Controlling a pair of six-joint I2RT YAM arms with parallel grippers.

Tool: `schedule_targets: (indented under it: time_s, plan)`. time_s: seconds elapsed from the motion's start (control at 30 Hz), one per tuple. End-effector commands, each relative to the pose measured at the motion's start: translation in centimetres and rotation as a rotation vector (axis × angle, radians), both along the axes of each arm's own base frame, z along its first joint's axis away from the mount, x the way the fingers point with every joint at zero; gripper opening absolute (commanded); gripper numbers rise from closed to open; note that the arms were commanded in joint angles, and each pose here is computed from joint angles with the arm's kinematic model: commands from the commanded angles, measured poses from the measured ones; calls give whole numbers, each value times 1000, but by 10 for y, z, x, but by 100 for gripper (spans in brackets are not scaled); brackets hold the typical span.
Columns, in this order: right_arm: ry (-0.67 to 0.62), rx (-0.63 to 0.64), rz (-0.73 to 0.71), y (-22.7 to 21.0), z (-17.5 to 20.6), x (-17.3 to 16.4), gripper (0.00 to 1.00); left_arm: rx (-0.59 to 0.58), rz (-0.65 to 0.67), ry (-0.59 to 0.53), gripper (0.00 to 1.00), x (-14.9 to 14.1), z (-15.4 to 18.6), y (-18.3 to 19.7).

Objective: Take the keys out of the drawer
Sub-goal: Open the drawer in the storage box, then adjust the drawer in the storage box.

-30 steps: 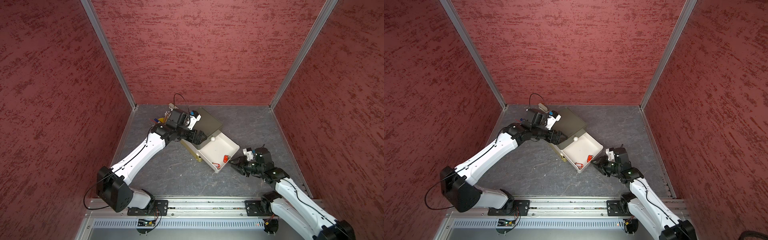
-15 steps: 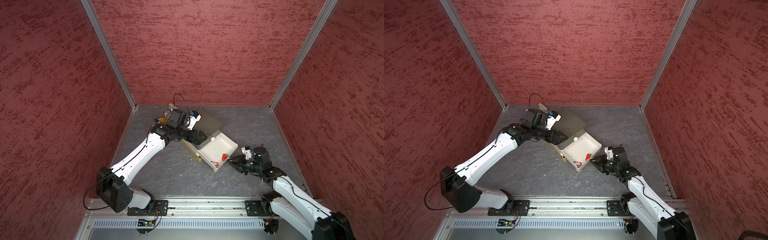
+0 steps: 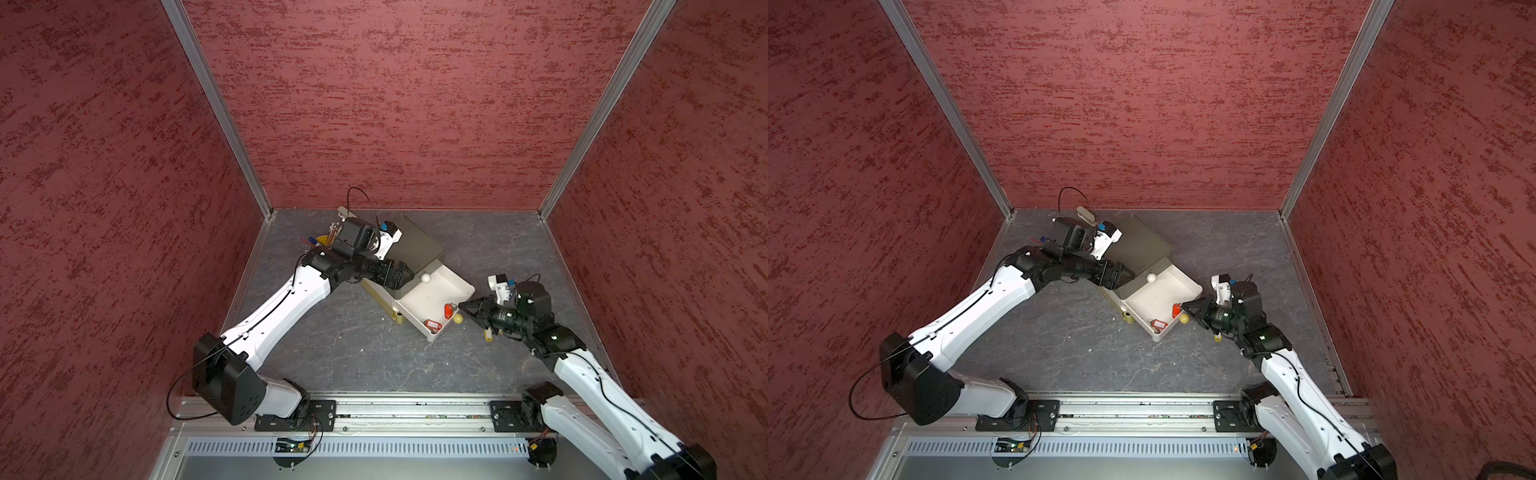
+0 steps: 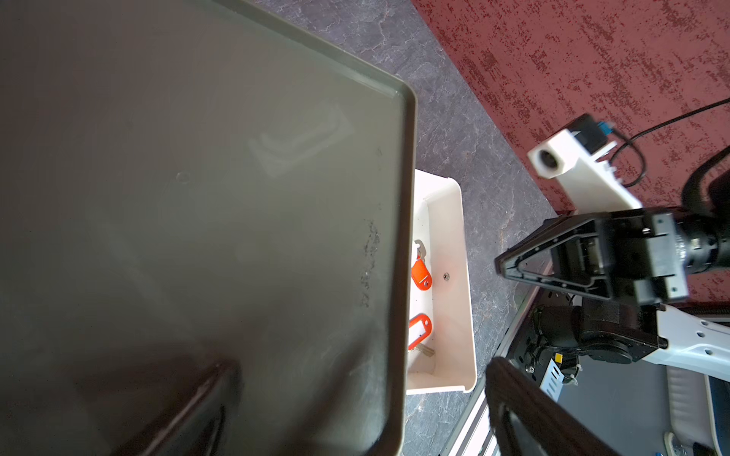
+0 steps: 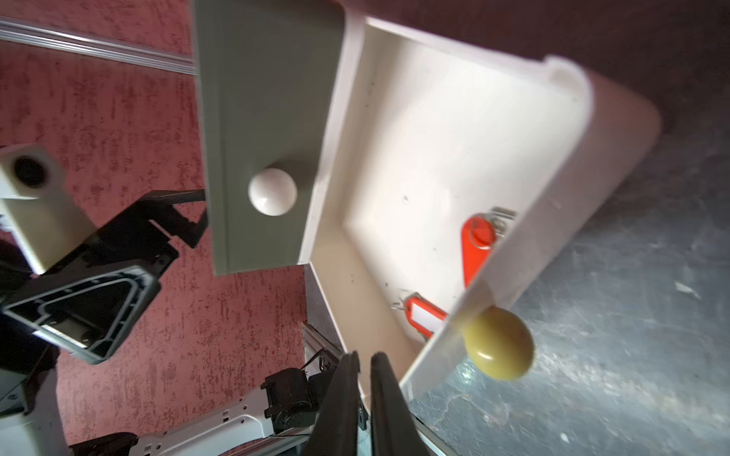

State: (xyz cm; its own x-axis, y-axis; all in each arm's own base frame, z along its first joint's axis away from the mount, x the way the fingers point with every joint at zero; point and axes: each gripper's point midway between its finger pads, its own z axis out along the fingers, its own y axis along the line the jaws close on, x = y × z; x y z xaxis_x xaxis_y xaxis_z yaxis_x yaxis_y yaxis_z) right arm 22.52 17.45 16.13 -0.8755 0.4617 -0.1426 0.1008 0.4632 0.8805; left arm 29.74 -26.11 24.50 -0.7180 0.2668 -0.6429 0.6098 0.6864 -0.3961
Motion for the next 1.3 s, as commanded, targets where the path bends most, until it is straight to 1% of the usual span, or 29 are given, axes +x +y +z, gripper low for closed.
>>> schedule_targets:
  time_s: [0.0, 0.03, 0.07, 0.13, 0.23, 0.37, 0.53, 0.63, 0.73, 0.8, 1.0, 1.17, 1.27]
  plan:
    - [57, -26, -28, -8, -23, -9, 20, 83, 24, 124, 100, -14, -34, 14]
    - [53, -27, -29, -8, -22, -10, 30, 85, 24, 124, 100, -14, -34, 14]
    - [54, -30, -28, -8, -20, -9, 36, 85, 25, 123, 100, -14, -34, 14]
    - [51, -40, -18, -7, -16, -8, 39, 86, 23, 124, 100, -13, -34, 14]
    - [52, -56, -8, -7, -12, -6, 51, 84, 23, 128, 100, -13, -36, 14]
    - [53, -59, -6, -6, -13, -4, 51, 82, 23, 127, 100, -14, -36, 14]
    - [52, -41, 8, -2, -21, -3, 47, 84, 25, 128, 100, -16, -36, 16]
    - [44, -13, -5, -2, -22, -2, 47, 86, 25, 128, 100, -17, -36, 17]
    - [41, -13, -15, -3, -14, -1, 48, 86, 27, 124, 100, -18, -34, 18]
    - [77, -48, -33, -7, -11, -3, 48, 85, 27, 124, 100, -18, -34, 18]
    - [289, -238, -87, -29, -5, -26, 49, 76, 31, 122, 100, -15, -36, 16]
    - [335, -313, -107, -35, 8, -21, 49, 72, 31, 123, 100, -14, -39, 14]
    - [360, -358, -106, -35, 10, -10, 48, 71, 34, 125, 100, -12, -40, 14]
